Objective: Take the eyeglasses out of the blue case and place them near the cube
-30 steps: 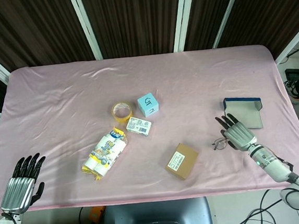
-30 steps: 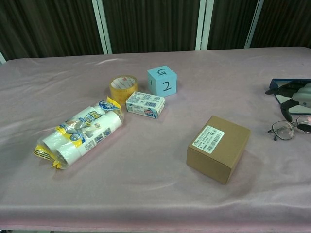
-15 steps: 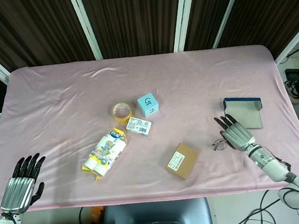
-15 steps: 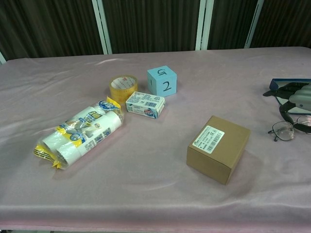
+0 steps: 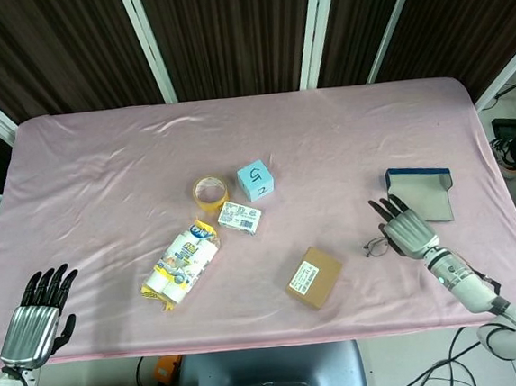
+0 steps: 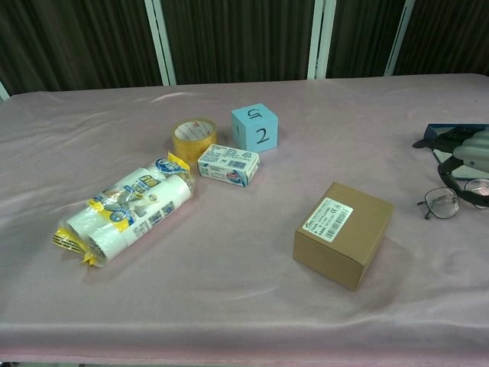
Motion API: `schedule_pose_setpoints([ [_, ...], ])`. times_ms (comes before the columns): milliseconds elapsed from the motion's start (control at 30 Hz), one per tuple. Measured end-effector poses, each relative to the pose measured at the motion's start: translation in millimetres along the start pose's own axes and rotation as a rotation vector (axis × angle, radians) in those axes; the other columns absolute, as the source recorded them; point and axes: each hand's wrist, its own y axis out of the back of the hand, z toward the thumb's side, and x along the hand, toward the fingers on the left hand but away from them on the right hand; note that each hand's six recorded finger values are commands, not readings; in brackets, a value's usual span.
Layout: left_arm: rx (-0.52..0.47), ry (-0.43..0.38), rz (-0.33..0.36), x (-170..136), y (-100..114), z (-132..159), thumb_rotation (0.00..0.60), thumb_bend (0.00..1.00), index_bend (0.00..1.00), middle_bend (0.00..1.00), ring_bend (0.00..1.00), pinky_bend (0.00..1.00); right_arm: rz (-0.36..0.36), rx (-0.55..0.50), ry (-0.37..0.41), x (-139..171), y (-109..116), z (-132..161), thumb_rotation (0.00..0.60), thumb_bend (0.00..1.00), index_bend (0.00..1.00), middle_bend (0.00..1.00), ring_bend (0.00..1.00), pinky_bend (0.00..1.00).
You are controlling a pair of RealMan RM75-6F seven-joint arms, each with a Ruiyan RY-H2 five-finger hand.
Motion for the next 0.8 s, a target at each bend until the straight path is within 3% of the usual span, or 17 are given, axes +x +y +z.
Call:
schedule_pose_setpoints([
  [233,-0.002,-0.001,0.001,0.1,0.5,0.2,0.6,0.43,0.0,0.0,0.0,0.05,-0.059,-0.047,0.006,-23.9,30.3,11.4,0.6,0.63,0.73,0.06,0.0,0.0],
  [433,-0.008,-0.001,0.004,-0.5,1.9,-0.9,0.6,0.43,0.0,0.0,0.0,0.05,-0.089,-0.087,0.001,-61.9,65.0,31.6,0.6,0.63,0.73,0.06,0.0,0.0],
  [800,-0.022,-0.001,0.005,-2.4,4.1,-5.3,0.6,0.43,0.0,0.0,0.0,0.05,-0.09,-0.124,0.046,-128.7,108.9,124.5,0.6,0.63,0.71,0.06,0.0,0.0],
])
